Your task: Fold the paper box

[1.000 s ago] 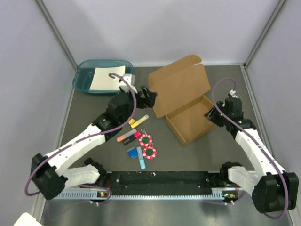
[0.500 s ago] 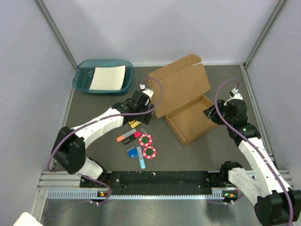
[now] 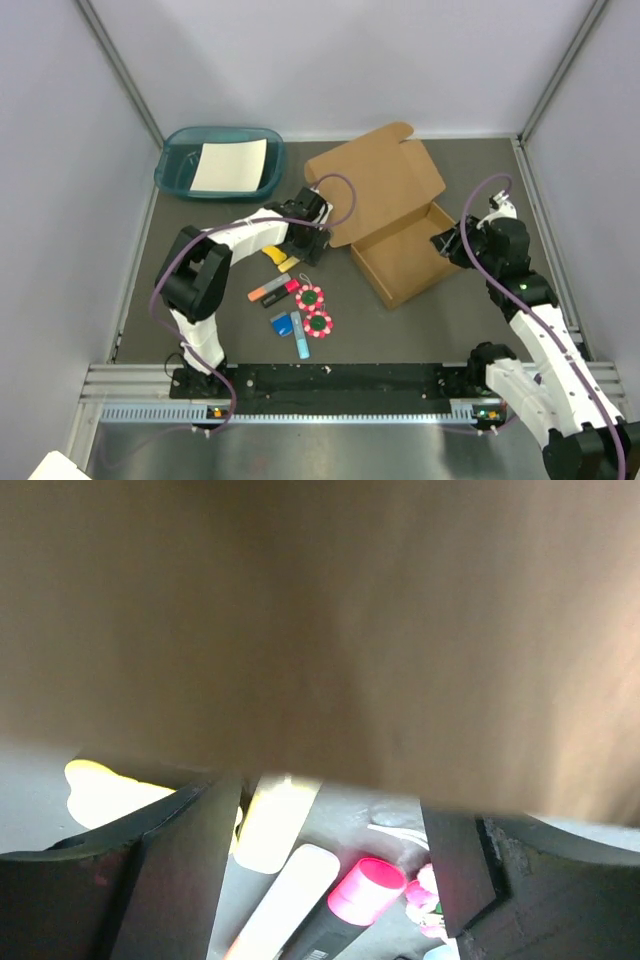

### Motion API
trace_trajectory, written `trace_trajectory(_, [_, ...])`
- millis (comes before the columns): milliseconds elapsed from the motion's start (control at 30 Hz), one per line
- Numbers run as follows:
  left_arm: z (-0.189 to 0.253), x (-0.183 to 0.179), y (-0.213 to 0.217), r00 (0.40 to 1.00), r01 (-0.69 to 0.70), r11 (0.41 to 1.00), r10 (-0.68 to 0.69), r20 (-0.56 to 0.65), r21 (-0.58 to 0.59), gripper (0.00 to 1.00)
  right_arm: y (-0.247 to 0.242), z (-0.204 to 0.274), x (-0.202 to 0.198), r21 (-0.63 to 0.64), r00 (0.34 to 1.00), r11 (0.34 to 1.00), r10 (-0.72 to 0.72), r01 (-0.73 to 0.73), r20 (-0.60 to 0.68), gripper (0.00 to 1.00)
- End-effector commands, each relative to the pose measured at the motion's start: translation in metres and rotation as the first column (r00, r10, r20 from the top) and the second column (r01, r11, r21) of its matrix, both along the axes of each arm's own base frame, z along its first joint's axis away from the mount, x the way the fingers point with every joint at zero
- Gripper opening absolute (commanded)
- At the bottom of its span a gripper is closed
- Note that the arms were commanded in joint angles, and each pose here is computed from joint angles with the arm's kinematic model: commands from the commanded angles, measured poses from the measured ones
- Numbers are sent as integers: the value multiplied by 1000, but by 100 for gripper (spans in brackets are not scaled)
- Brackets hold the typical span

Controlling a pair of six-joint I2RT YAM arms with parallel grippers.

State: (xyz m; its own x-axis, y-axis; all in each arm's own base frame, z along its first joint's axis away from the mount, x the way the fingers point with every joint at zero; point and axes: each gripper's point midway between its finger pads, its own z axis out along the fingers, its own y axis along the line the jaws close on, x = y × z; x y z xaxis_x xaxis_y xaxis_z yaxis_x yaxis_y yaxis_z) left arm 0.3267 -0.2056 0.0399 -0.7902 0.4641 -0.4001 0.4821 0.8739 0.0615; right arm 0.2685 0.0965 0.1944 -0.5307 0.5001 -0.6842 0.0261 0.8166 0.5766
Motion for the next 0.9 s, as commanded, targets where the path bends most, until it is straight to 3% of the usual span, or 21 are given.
trace_trajectory(0, [-6, 4, 0, 999, -36, 997, 35, -17, -64, 76, 4, 5, -1, 14, 999, 1000, 14, -14, 39, 39])
trace_trajectory(233, [-22, -11, 2, 996, -38, 995, 30, -87, -88, 59, 5, 2, -1, 16, 999, 1000, 18, -19, 27, 39])
trace_trajectory(400, [-26, -23, 6, 993, -48, 994, 36, -110, -100, 37, 5, -1, 1, 17, 1000, 1000, 14, -15, 20, 39])
trace_trajectory(867, [16, -36, 17, 996, -90, 985, 88, -21, -149, 3, 3, 13, 7, 13, 999, 1000, 1, -2, 43, 39])
